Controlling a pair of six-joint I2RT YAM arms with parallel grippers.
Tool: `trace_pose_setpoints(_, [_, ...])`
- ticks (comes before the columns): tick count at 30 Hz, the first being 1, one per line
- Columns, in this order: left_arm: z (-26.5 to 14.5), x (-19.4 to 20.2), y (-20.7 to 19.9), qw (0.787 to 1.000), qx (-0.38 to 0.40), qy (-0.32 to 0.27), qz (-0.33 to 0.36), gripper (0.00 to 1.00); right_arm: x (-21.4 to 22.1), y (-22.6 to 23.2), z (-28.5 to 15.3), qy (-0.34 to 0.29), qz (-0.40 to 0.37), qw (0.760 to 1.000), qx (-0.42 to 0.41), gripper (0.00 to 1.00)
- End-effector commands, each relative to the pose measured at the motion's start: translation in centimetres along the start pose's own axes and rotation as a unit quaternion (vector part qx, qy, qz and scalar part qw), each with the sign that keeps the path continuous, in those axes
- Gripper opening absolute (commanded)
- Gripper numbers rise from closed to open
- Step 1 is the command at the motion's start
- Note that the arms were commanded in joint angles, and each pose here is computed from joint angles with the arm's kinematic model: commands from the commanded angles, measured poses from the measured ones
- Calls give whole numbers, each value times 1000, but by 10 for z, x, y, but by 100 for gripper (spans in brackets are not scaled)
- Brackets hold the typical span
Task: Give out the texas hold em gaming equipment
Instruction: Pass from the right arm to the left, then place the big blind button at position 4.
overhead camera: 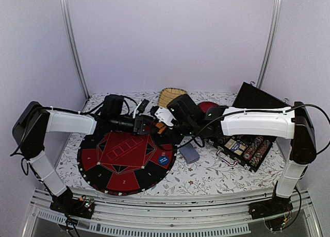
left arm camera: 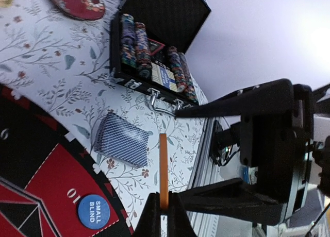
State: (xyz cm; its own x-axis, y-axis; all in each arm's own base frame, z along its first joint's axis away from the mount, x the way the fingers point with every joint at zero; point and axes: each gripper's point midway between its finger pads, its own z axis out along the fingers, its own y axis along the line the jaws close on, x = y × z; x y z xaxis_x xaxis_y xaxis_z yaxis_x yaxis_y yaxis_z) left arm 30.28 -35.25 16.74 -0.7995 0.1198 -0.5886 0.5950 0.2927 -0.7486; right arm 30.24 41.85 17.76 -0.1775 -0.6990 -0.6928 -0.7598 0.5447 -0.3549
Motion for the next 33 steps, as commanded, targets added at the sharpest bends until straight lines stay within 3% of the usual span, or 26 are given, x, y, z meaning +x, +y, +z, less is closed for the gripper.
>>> trace_pose_setpoints(1, [-56,19,58,984,-97,-56,-139,0,-10,-14,-29,-26,37,999,13,73])
trace_pose_setpoints(6, [-138,50,89,942,-209,-143,-221,0,-4,-24,-48,-38,68,997,18,92])
trace_pose_setpoints(11, [-212,94,118,874,-303,-197,-325,0,15,-33,-49,-33,101,994,3,97])
trace_pose_setpoints(17, [-274,135,143,799,-332,-274,-421,0,35,-37,-46,-23,118,993,-2,99])
trace_pose_setpoints(27, [-325,170,183,729,-406,-296,-465,0,44,-39,-47,-20,110,994,3,100])
trace_pose_setpoints(33, [-332,171,195,721,-408,-309,-467,0,47,-38,-47,-16,117,993,3,100])
